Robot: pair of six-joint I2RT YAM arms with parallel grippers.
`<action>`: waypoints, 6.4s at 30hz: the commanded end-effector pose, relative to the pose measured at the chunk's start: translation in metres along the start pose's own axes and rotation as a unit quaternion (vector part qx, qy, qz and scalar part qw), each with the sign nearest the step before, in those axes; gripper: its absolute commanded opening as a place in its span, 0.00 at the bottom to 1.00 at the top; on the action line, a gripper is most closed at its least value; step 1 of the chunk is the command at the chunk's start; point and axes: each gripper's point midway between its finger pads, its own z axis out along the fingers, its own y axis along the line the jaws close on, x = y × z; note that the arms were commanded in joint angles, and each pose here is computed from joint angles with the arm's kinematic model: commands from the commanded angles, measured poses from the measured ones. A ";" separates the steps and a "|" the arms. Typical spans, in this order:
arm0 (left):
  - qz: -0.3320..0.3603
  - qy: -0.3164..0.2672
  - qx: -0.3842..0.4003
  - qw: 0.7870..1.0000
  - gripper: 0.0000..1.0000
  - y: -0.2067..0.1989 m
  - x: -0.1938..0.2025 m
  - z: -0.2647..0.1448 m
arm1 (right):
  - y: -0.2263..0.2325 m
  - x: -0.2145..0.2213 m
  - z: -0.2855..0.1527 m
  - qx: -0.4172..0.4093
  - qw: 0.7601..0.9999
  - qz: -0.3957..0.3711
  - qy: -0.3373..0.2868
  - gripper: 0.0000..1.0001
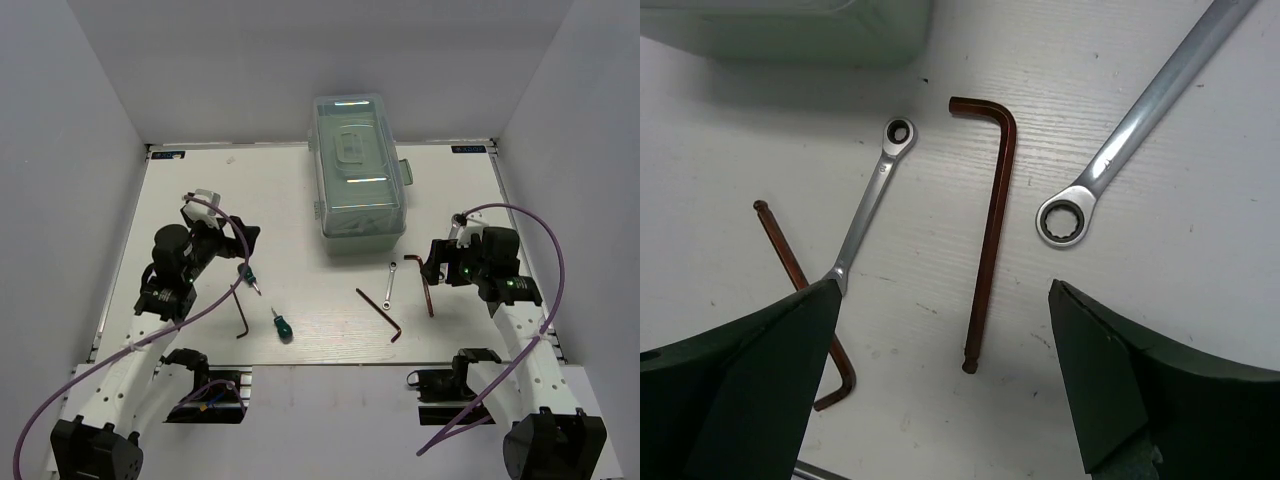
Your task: Sort the tools into containers
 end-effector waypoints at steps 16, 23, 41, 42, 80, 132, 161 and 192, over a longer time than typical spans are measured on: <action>-0.010 -0.012 0.041 0.999 0.59 -0.016 -0.013 0.001 | 0.032 -0.054 -0.008 -0.104 0.985 -0.123 -0.069 0.24; -0.024 0.026 0.075 0.997 0.49 -0.025 0.004 0.012 | 0.072 -0.184 0.015 -0.190 0.978 -0.087 -0.002 0.31; -0.052 0.062 0.161 0.984 0.64 -0.049 0.025 0.029 | 0.162 -0.331 0.106 -0.244 0.956 -0.067 -0.147 0.70; -0.049 0.056 0.162 0.984 0.68 -0.049 0.023 0.030 | 0.162 -0.327 0.118 -0.245 0.958 -0.061 -0.137 0.70; -0.179 -0.019 0.251 0.951 0.83 -0.060 -0.020 0.157 | 0.193 -0.264 0.204 -0.119 0.989 0.075 -0.039 0.66; -0.138 0.045 0.289 0.946 0.53 -0.130 -0.055 0.264 | 0.207 -0.320 0.139 -0.259 0.951 0.154 -0.066 0.44; -0.135 0.087 0.196 0.967 0.61 -0.137 -0.031 0.302 | 0.154 -0.344 0.119 -0.140 0.976 0.111 -0.125 0.74; -0.133 0.117 0.116 0.977 0.00 -0.146 -0.050 0.319 | -0.046 -0.194 0.168 -0.095 0.971 0.219 0.006 0.70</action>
